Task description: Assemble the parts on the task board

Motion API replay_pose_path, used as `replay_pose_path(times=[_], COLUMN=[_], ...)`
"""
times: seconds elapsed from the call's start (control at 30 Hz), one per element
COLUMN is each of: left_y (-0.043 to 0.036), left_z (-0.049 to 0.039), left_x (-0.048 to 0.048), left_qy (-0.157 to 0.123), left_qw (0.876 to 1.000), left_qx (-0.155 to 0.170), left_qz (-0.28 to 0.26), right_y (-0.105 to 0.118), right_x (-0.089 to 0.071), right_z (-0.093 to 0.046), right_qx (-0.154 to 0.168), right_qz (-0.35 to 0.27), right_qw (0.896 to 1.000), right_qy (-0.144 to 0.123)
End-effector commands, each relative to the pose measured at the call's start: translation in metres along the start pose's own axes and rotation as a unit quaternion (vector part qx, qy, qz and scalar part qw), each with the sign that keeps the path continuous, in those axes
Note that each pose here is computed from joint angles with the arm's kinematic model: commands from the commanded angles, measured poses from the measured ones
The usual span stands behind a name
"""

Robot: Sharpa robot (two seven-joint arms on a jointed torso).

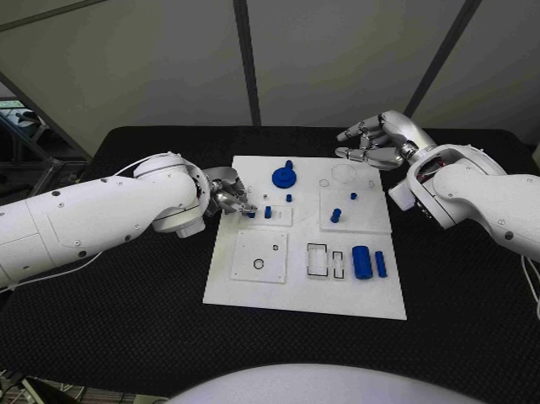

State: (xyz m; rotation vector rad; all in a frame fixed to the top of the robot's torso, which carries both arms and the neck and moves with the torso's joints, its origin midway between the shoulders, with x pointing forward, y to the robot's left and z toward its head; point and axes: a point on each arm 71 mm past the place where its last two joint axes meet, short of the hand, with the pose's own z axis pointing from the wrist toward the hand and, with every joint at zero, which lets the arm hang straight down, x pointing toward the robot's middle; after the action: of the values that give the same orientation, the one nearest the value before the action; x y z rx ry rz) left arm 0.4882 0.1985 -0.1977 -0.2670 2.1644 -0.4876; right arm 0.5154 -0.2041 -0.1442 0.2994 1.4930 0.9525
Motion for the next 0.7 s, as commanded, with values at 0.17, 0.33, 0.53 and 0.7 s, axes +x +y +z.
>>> replay_pose_path(times=[0.17, 0.33, 0.53, 0.7], left_y=[0.0002, 0.0005, 0.0006, 0.0003], left_z=[-0.0002, -0.0001, 0.0002, 0.0003], left_x=[0.0002, 0.0007, 0.001, 0.0015], left_qy=[0.002, 0.006, 0.009, 0.012], left_qw=[1.0, 1.0, 1.0, 1.0], left_qx=[-0.004, -0.005, -0.007, -0.007], left_qz=[0.012, 0.02, 0.024, 0.027], right_y=[0.0013, 0.0013, 0.0012, 0.0012], right_x=[0.0001, 0.0001, 0.0, -0.0001], right_z=[0.0005, 0.0005, 0.0004, 0.0002], right_qx=[-0.003, -0.003, -0.003, -0.003], right_qz=[-0.002, -0.002, -0.003, -0.003], right_qw=[1.0, 1.0, 1.0, 1.0], right_qy=[0.003, 0.003, 0.003, 0.003])
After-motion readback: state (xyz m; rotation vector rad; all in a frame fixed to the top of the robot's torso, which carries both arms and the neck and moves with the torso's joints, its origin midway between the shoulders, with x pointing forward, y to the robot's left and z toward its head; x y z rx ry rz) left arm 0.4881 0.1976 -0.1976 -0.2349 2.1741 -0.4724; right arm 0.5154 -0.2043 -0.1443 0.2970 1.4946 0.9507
